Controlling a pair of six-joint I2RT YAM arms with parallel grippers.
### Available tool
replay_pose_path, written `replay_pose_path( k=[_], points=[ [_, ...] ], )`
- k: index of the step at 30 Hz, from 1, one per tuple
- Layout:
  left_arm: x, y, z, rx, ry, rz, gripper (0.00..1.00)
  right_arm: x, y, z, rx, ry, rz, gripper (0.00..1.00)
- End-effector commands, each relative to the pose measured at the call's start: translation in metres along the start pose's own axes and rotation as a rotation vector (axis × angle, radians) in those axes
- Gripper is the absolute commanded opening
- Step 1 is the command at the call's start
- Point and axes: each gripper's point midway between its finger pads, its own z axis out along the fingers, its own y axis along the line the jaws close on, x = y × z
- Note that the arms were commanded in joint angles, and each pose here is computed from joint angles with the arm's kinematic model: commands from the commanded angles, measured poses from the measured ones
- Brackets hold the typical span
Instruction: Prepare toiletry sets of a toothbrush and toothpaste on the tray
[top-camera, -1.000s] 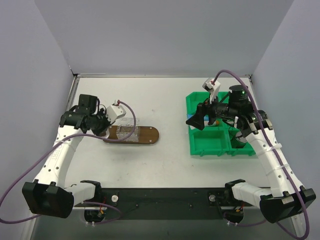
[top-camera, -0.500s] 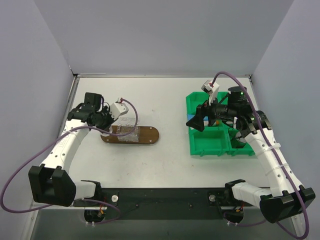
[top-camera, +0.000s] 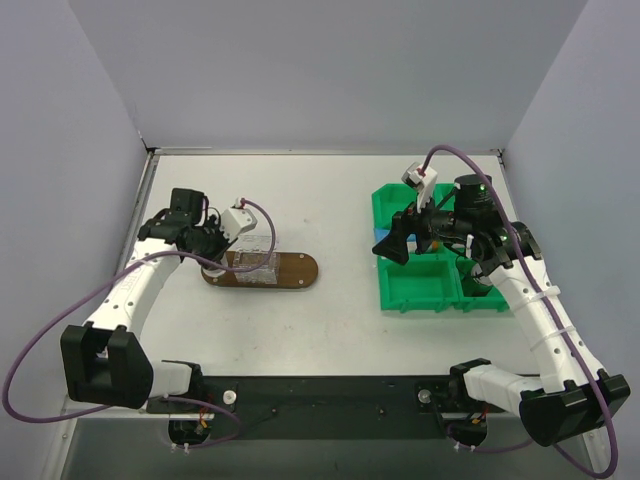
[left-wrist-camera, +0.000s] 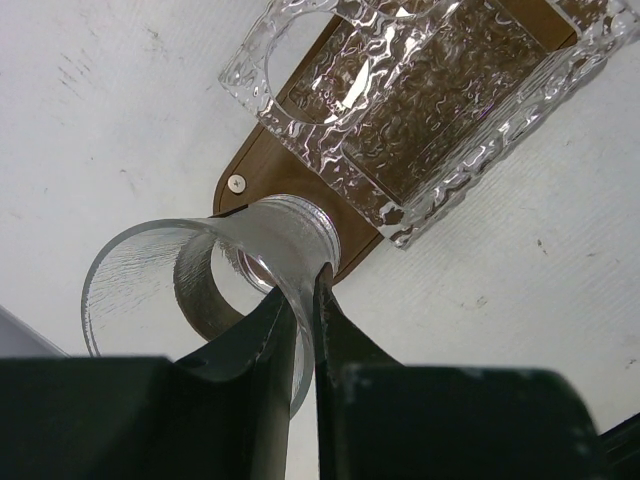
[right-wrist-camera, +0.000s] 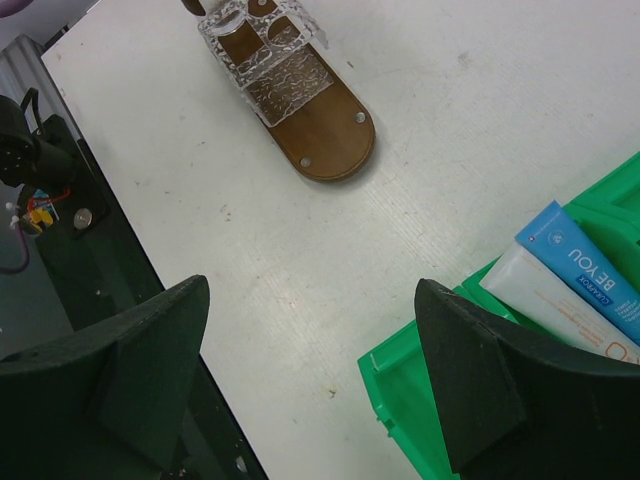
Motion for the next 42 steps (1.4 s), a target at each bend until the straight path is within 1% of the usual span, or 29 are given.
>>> replay_pose_path(
  k=[1, 23, 42],
  points=[
    [-0.022, 0.015, -0.002, -0.048, -0.097, 0.011, 0.00, -0.001, 0.002, -0.003, -0.007, -0.014, -0.029, 0.78],
    [-0.014, 0.011, 0.013, -0.027, -0.086, 0.004, 0.00, 0.003, 0.001, -0.001, -0.007, -0.004, -0.026, 0.78],
    [-0.012, 0.012, 0.009, -0.055, -0.089, 0.004, 0.00, 0.004, 0.002, -0.001, -0.010, -0.003, -0.024, 0.78]
  ],
)
